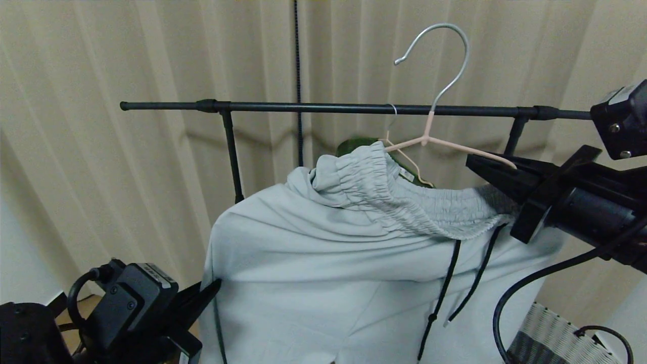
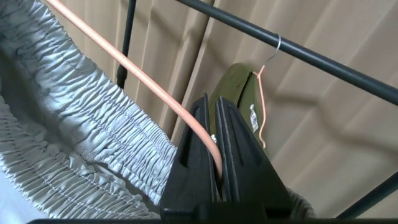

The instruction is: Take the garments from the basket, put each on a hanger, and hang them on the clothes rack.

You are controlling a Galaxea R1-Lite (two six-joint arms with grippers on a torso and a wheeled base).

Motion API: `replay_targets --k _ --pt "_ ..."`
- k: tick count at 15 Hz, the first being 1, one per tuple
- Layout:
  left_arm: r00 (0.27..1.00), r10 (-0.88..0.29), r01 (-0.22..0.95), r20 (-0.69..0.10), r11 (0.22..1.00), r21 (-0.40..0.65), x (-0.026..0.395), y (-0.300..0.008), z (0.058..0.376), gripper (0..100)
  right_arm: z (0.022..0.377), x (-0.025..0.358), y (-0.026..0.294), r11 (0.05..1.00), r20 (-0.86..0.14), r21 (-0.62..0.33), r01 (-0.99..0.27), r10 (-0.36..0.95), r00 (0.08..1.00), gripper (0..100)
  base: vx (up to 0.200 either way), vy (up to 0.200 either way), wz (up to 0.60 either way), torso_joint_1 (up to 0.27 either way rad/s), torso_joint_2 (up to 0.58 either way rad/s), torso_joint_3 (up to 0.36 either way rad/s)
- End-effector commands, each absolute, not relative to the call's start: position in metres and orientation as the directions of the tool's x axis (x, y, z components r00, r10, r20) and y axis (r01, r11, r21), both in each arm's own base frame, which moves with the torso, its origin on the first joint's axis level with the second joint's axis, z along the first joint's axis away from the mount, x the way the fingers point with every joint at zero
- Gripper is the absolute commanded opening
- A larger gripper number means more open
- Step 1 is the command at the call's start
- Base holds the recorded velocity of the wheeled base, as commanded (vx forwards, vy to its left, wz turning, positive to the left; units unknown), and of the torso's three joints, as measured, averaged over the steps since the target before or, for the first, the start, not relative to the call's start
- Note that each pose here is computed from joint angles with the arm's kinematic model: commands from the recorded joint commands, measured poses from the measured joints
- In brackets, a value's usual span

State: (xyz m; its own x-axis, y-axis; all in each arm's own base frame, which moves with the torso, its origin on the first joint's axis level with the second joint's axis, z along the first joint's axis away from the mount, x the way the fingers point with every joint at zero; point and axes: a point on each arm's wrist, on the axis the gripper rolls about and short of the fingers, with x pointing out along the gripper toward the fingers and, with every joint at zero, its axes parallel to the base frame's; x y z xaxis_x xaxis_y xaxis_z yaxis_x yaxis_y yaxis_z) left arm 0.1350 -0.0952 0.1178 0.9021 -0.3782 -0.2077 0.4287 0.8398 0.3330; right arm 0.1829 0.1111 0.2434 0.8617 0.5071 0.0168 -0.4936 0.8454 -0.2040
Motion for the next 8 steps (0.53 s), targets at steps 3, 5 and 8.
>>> replay_targets --k 3,5,8 --pt "0.898 -0.342 0.426 -0.278 0.836 0.347 0.134 -0.091 0.104 0 0.250 0.186 0.110 0.855 0.040 -0.206 -0.476 0.494 0.869 0 0.000 0.000 0.00 0.000 0.00 0.000" --pt "0.909 -0.297 0.392 -0.292 0.849 0.355 0.136 -0.083 0.102 0 0.255 0.191 0.105 0.873 0.054 -0.206 -0.442 0.461 0.886 0 0.000 0.000 0.00 0.000 0.00 0.000" --pt "0.925 -0.237 0.340 -0.297 0.866 0.366 0.140 -0.076 0.101 0 0.264 0.195 0.099 0.889 0.080 -0.205 -0.410 0.433 0.898 0 0.000 0.000 0.00 0.000 0.00 0.000"
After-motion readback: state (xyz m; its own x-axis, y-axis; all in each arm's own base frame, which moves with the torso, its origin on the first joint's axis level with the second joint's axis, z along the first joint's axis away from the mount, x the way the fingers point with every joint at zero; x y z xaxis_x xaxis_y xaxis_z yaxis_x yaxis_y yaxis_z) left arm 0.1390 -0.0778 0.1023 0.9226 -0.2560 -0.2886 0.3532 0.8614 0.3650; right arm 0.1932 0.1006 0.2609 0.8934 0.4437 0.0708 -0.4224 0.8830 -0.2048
